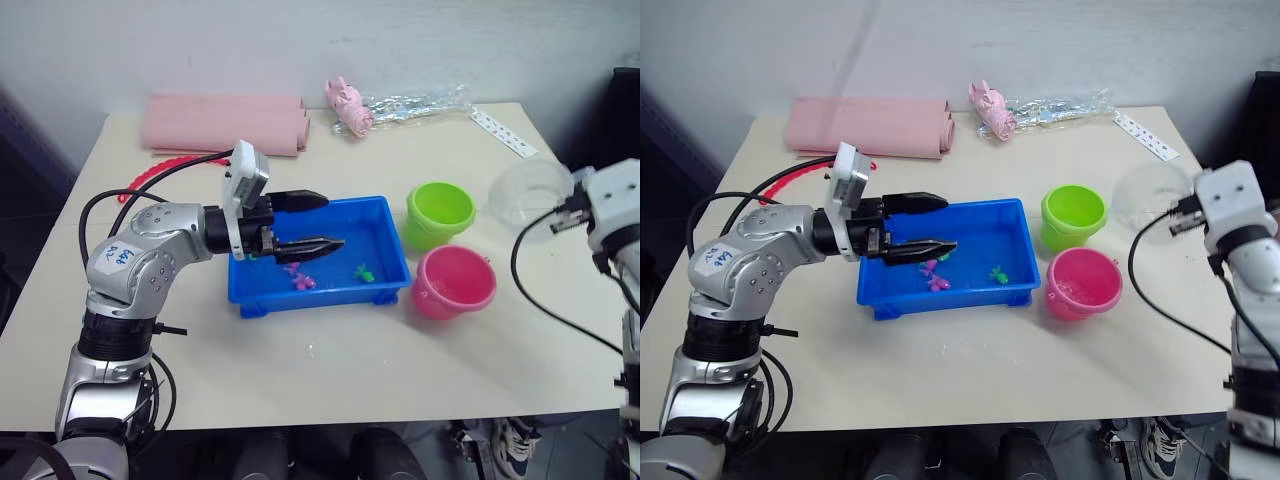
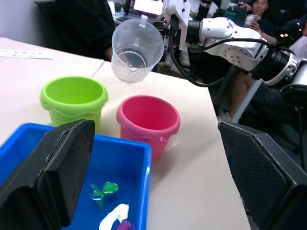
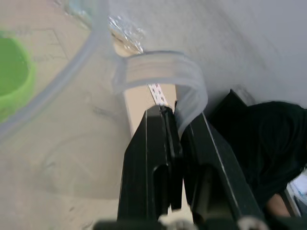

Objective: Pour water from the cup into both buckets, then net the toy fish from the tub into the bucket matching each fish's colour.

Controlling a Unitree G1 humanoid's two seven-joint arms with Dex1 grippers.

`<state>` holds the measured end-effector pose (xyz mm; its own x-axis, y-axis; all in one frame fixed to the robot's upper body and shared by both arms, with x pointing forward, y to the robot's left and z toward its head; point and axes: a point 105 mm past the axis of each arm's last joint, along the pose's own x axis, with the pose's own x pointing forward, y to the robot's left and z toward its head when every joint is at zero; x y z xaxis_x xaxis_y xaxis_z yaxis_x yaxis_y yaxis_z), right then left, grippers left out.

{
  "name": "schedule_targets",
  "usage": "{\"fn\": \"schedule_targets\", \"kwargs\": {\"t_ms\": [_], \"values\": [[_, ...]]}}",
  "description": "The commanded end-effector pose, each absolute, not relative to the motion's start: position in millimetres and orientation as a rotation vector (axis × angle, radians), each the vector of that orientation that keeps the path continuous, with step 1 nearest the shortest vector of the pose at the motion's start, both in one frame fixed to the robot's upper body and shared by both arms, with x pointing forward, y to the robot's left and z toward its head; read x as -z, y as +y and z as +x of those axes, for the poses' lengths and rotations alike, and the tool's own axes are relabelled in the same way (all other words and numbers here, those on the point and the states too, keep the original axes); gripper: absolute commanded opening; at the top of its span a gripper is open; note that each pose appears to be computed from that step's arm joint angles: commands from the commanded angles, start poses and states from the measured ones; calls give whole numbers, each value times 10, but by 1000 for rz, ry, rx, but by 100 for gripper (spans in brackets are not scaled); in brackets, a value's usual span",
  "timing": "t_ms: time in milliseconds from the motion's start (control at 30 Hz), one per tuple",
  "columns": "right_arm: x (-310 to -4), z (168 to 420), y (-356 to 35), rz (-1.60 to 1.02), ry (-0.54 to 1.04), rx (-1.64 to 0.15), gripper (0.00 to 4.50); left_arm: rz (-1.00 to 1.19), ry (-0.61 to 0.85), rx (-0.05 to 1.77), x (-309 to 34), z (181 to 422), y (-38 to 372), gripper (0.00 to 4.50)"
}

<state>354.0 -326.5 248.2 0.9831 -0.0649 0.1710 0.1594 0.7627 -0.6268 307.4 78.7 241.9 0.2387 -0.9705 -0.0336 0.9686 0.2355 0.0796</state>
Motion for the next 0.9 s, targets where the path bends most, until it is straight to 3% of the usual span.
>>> {"fn": "schedule_targets", "kwargs": {"t_ms": [33, 133, 367, 633, 900], "values": [[-2699, 3750, -3189, -769, -187, 139, 12, 112, -57, 1295, -2513, 3121, 810, 450], [-2750, 3899, -3136, -823, -197, 133, 12, 115, -58, 1286, -2516, 3147, 808, 450], [-2852, 4152, -2850, -1227, -268, 78, 12, 142, -58, 1256, -2483, 3165, 848, 450], [-2954, 4197, -2605, -1564, -397, 41, 12, 134, -63, 1251, -2480, 3110, 858, 450], [-2983, 4218, -2465, -1736, -476, 18, 12, 137, -66, 1245, -2480, 3108, 868, 450]]}}
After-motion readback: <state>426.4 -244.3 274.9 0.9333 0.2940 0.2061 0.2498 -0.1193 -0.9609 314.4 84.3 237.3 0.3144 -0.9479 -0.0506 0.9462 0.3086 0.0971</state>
